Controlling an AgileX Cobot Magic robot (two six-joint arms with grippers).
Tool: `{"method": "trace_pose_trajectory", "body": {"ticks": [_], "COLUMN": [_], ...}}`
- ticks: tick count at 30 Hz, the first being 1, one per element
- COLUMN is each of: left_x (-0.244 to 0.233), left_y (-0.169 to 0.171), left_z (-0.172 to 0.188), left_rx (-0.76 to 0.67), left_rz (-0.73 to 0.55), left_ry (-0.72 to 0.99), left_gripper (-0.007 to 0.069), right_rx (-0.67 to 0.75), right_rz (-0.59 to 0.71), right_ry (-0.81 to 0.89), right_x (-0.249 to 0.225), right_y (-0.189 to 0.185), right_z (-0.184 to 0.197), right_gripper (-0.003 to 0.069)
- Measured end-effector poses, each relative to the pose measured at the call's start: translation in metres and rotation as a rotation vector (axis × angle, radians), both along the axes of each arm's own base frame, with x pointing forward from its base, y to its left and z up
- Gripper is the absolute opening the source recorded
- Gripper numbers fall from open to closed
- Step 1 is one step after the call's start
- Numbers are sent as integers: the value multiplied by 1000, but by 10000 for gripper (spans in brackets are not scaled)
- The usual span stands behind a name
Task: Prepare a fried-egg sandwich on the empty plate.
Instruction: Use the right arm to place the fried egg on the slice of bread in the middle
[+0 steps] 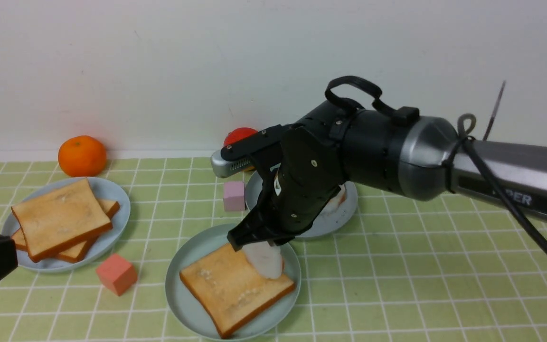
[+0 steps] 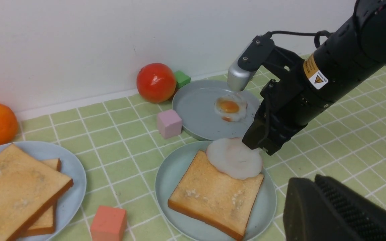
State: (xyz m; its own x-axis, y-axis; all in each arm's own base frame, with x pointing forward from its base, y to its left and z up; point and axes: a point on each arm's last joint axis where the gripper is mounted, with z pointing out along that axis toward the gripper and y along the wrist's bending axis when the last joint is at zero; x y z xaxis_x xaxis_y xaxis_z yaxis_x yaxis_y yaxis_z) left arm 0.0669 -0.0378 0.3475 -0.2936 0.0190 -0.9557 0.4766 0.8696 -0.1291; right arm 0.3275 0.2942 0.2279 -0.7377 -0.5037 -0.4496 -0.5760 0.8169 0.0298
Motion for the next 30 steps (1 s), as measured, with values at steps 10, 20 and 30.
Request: {"method": "trace_pose_trajectory", "body": {"ticks": [10, 20, 30], "left_x": [0, 0, 0], "left_y": [0, 0, 1], "left_z": [-1, -1, -1], "left_rx": [3, 7, 9], "left_rz": [2, 4, 4], "left_ry": [5, 11, 14], "left_gripper": [39, 39, 44], "right_rx": [-1, 21, 99], "right_rz": [-1, -9, -43], "right_ry": [6, 21, 87], "right_x": [1, 0, -4], "right_y": [1, 3, 8], "right_z": [-3, -3, -2], "right_gripper": [24, 29, 41]}}
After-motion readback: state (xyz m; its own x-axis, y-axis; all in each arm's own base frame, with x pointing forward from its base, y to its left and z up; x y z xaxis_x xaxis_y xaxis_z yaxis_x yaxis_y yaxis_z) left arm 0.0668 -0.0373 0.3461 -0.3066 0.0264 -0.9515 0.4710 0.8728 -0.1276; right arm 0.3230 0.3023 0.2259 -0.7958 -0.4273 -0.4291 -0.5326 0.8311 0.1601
